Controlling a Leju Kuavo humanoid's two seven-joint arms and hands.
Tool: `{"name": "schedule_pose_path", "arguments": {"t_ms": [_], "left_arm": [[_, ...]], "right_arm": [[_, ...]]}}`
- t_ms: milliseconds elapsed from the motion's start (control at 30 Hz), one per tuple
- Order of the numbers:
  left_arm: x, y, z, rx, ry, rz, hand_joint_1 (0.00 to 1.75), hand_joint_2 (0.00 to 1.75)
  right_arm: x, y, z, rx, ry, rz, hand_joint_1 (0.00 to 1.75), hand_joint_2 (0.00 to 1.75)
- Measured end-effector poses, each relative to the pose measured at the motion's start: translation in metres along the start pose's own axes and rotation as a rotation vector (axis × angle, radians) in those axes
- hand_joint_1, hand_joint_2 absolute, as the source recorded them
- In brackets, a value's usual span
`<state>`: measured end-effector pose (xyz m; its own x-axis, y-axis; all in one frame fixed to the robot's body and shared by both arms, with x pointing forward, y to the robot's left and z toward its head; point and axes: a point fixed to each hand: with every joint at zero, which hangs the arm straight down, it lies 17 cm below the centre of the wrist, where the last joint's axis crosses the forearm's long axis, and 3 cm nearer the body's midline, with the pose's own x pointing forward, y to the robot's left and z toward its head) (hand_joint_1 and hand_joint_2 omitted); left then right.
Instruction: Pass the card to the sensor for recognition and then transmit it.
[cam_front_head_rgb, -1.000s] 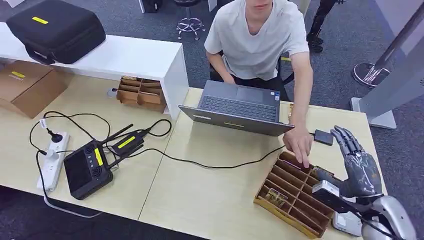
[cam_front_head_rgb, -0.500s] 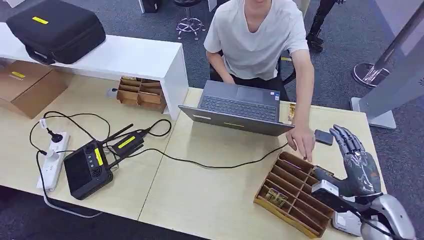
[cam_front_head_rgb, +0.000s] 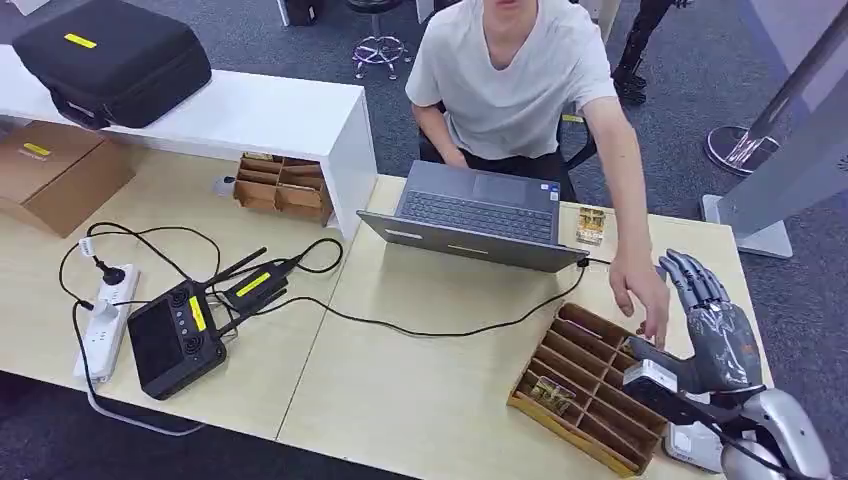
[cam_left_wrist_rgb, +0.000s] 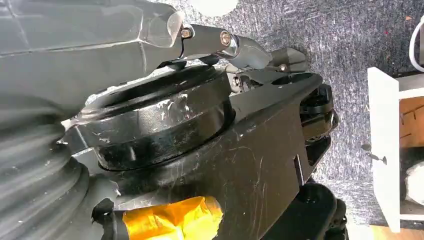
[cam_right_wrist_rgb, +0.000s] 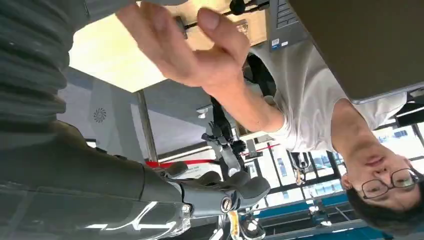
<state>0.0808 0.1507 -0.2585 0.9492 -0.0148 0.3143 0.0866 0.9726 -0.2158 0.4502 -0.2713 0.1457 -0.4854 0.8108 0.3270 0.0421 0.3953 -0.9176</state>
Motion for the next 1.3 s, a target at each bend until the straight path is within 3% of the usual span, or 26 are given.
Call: {"name": "schedule_pose_path", "arguments": {"t_ms": [433, 700, 1300], "left_arm": [[0.000, 0.000, 0.000, -0.001, 0.000, 0.000, 0.00, 1.75], [0.000, 0.000, 0.000, -0.001, 0.001, 0.001, 0.00, 1.75], [0.000, 0.000, 0.000, 0.000, -0.001, 0.007, 0.00, 1.75]], "right_arm": [[0.005, -0.003, -0.001, -0.014, -0.029, 0.004, 0.00, 1.75], [0.030, -0.042, -0.035, -0.078, -0.091, 0.000, 0.00, 1.75], [0.053, -0.062, -0.035, -0.137, -0.162, 0.011, 0.00, 1.75]]}}
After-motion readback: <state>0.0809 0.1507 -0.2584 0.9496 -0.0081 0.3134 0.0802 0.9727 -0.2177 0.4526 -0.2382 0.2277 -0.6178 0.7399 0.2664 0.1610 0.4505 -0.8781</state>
